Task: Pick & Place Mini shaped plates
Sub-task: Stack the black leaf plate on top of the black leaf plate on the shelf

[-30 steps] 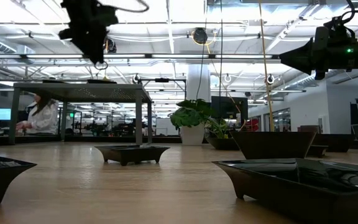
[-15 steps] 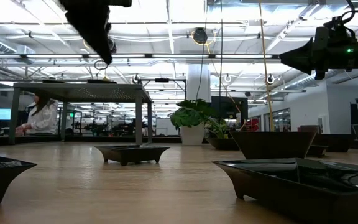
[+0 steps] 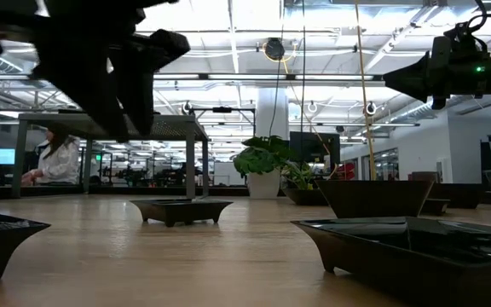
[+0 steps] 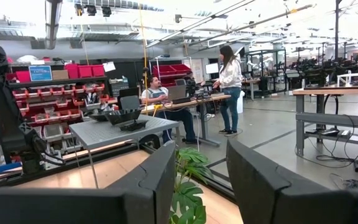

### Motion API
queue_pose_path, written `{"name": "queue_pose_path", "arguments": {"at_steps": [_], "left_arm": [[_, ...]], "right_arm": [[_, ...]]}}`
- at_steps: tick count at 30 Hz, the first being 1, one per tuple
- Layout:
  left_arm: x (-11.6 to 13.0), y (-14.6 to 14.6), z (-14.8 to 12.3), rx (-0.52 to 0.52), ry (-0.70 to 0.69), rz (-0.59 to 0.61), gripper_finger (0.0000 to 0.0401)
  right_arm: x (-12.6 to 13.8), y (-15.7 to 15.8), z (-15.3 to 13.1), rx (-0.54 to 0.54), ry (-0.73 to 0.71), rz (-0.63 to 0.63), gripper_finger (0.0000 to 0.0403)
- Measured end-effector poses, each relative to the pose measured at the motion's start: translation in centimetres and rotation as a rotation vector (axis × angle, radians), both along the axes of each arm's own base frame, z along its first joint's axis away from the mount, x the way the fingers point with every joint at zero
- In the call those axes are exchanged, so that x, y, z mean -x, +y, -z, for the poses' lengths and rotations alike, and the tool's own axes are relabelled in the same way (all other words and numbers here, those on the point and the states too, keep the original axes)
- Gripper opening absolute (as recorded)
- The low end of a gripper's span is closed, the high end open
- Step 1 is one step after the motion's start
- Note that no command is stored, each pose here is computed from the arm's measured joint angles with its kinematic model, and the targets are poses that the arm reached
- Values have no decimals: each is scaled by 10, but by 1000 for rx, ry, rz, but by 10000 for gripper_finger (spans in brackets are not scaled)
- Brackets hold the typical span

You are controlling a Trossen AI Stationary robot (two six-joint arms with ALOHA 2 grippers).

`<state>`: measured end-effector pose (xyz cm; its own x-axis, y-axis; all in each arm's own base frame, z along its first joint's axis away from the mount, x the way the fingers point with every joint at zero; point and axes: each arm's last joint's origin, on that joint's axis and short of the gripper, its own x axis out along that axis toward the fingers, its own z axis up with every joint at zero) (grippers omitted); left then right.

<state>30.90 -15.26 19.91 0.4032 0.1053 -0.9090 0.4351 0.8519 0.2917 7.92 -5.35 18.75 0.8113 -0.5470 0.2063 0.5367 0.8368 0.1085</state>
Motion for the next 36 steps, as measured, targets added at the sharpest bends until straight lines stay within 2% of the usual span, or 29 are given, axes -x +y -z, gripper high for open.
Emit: {"name": "queue_pose_path", "arguments": {"at_steps": [4,9,14,21,30,36], "left_arm": [[-8,-12,17,-17,-6,119,124],[-20,-15,40,-38,-3,150,124],[-26,-13,54,-42,11,130,124],[-26,-12,52,-29,2,121,124],[-29,-6,51,8,-8,21,124],[-32,1,51,25,-12,-40,93]], "right_arm": [[0,0,0,0,0,0,130],[0,0,0,0,0,0,130],[0,0,0,0,0,0,130],[0,0,0,0,0,0,130],[0,0,0,0,0,0,130],[0,0,0,0,0,0,130]]}}
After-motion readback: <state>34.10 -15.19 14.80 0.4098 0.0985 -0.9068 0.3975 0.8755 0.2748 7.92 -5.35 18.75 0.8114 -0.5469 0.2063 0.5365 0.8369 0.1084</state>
